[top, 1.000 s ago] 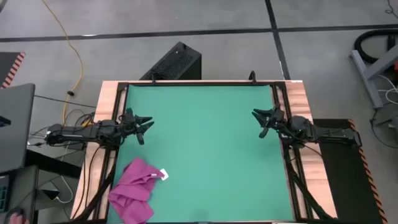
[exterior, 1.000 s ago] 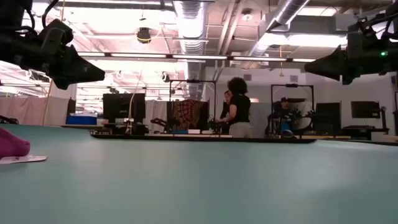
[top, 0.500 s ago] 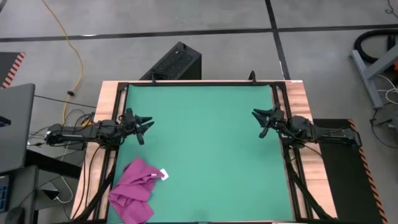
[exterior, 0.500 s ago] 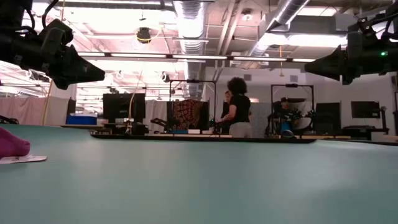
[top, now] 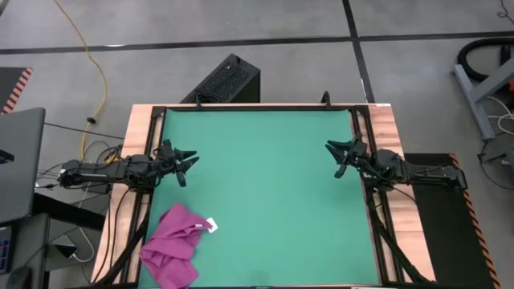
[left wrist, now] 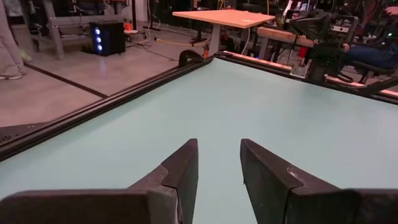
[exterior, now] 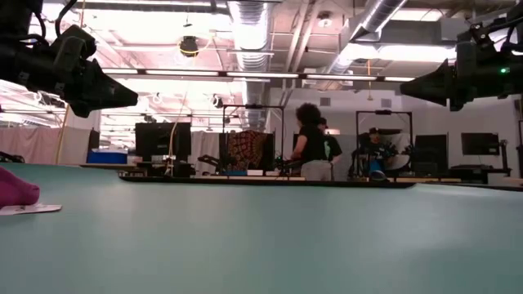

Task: Roll towel

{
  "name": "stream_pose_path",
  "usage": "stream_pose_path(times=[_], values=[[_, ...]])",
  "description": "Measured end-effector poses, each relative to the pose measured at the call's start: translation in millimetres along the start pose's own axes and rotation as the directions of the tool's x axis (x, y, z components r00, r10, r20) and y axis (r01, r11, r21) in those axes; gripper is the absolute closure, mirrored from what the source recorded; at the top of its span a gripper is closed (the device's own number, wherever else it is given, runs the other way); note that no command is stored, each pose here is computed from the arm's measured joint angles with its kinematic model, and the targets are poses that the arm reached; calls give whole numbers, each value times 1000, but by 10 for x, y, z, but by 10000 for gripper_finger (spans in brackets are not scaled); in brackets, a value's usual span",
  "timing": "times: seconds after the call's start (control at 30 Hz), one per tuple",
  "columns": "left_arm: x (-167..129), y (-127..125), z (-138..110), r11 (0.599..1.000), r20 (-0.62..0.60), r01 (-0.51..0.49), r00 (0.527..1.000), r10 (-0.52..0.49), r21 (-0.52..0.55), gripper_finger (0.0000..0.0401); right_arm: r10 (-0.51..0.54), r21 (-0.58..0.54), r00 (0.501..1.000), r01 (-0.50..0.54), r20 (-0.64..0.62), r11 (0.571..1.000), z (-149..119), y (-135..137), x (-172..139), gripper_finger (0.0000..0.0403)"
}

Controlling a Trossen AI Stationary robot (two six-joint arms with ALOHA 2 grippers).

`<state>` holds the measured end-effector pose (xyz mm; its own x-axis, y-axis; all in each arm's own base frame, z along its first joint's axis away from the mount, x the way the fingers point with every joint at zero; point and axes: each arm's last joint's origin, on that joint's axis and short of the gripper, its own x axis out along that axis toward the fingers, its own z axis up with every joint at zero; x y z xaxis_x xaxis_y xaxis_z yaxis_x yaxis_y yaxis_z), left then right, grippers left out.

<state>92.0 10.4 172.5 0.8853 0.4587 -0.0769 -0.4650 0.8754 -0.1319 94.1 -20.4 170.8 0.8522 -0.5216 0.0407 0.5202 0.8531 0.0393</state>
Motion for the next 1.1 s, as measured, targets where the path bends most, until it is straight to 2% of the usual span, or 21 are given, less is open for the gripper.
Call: stream_pose_path(times=[0.13,0.33,0.53,0.67,0.8,0.97,1.1], values=[[0,0,-1,1000,0,0,1000,0,-4,292,0,-1,1000,0,0,1000,0,0,0,302],[0,0,3,997,3,1,1000,0,-80,292,-5,-75,1000,5,0,997,1,-4,2,302],[1,-1,6,997,7,1,1000,0,-75,292,-4,41,1000,4,1,999,1,-3,1,302],[2,9,14,996,24,-36,999,37,-78,292,-4,35,1000,3,13,999,11,-3,1,302],[1,24,17,992,34,-86,995,90,-88,292,-2,75,1000,1,22,997,17,-1,1,302],[1,28,21,985,39,-100,994,107,-141,292,-3,2,1000,3,24,1000,19,-2,1,302],[0,32,19,982,38,-110,992,118,-156,292,5,-4,1000,-5,25,1000,21,0,1,302]])
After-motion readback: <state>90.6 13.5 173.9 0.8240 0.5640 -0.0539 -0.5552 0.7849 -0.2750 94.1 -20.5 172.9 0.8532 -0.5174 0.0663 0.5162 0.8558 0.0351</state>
